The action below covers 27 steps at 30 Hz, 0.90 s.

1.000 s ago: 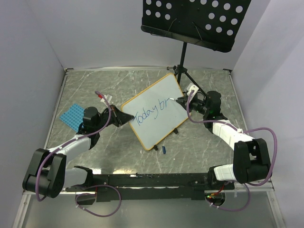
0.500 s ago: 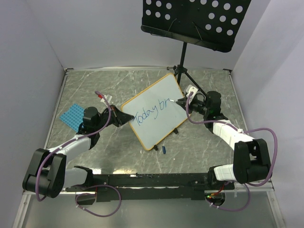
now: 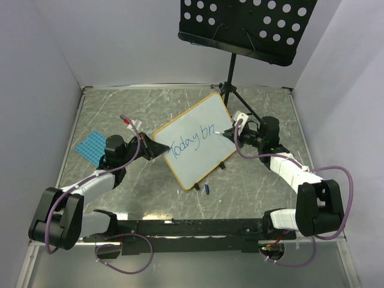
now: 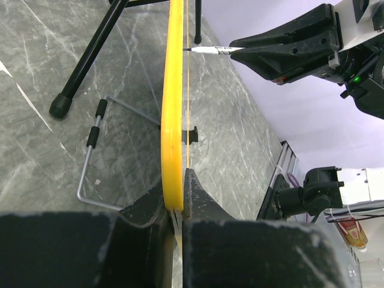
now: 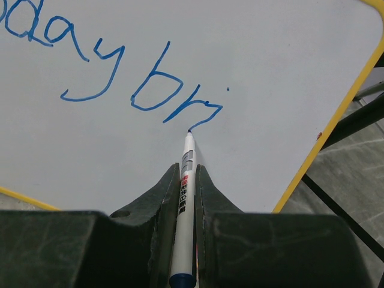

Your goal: Write a sentence on the whiteboard

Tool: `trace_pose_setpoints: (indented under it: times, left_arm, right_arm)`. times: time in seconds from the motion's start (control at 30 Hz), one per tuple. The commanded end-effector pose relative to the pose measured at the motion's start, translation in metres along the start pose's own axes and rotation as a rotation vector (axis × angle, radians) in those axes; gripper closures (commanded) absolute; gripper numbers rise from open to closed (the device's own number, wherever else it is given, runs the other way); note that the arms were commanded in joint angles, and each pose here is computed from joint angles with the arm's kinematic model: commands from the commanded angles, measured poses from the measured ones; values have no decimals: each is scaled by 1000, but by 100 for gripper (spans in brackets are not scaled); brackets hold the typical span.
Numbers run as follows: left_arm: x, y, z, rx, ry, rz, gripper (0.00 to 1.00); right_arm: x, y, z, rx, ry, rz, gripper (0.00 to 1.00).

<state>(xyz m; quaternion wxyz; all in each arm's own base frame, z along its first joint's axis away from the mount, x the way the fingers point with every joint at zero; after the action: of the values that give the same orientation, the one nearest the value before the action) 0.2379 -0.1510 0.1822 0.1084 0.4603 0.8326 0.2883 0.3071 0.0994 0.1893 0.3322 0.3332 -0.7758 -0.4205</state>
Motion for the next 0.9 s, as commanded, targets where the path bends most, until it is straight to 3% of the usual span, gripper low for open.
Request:
trace_pose_setpoints:
  times: [0.0,0.87]
  left_arm:
    - [4,-23,6,-38,-29,128,99]
    - [3,-24,7,-38,-31,130,99]
  right_arm:
    - [1,2,-7,27,-31,6,100]
    - [-6,25,-47,3,-161,-49,100]
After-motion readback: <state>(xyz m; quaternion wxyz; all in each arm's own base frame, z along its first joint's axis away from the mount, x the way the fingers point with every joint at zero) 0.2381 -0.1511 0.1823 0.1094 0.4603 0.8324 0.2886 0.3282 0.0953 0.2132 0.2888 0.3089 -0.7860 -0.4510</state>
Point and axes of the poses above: each gripper's point midway between its finger pads, its own x axis back along the fingers, its own z axis along the line the jaws close on, y = z × x, the point moved 8 cm from there along x, back along the fingers, and after that the axes turned 11 degrees about x, right-handed, at the moved point
